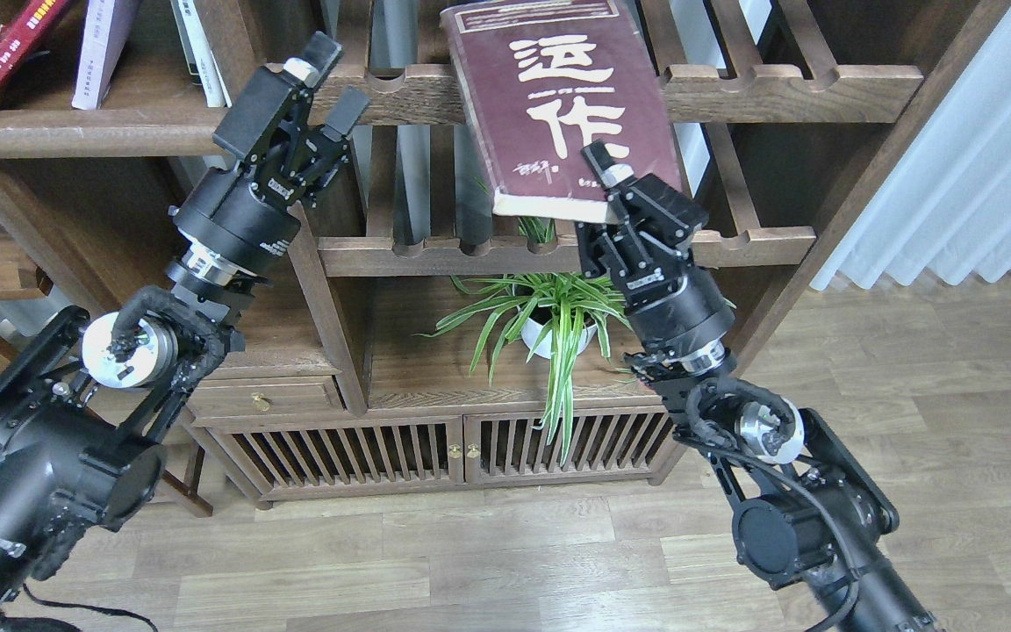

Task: Organize books on shelf
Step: 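Pull the maroon book off the upper shelf with both grippers, then hold the maroon book upright between both grippers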

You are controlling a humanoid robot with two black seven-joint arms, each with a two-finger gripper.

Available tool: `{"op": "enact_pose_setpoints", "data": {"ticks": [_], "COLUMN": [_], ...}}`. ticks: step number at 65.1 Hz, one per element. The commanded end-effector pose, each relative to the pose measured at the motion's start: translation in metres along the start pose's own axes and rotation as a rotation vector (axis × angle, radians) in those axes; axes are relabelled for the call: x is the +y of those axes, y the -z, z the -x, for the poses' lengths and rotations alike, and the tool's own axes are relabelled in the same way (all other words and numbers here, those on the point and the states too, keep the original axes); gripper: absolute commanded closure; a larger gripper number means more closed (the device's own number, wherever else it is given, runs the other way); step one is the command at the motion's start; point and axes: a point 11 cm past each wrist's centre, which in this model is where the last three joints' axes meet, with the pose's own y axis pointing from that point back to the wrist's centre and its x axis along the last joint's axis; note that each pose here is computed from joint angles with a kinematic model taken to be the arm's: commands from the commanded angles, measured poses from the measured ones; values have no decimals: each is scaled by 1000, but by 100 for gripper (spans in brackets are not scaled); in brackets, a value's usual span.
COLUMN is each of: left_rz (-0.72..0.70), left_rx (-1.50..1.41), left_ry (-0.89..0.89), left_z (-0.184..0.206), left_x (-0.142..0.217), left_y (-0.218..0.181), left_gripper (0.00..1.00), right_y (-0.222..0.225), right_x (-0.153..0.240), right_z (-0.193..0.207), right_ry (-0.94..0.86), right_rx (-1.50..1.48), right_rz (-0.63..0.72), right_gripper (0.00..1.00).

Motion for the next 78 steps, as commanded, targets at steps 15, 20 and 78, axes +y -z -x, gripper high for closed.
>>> {"op": "enact_pose_setpoints", "data": {"ticks": [15, 20, 78], "left_rz": [-52, -68, -120], "left_rx": [18, 23, 103], "left_ry": [-25, -29, -40], "left_z": [-2, -4, -10], "left_x": [9, 8, 5], "left_y": [-2, 3, 27], "left_gripper": [11, 11, 22], "right_y": [-27, -32, -40], "right_x": [-2, -2, -2], "right_z": [-12, -15, -19], "right_ry": [-33, -41, -54], "right_rx": [-39, -45, -54], "right_rz": [77, 93, 119], "right_gripper": [95, 95, 94]}}
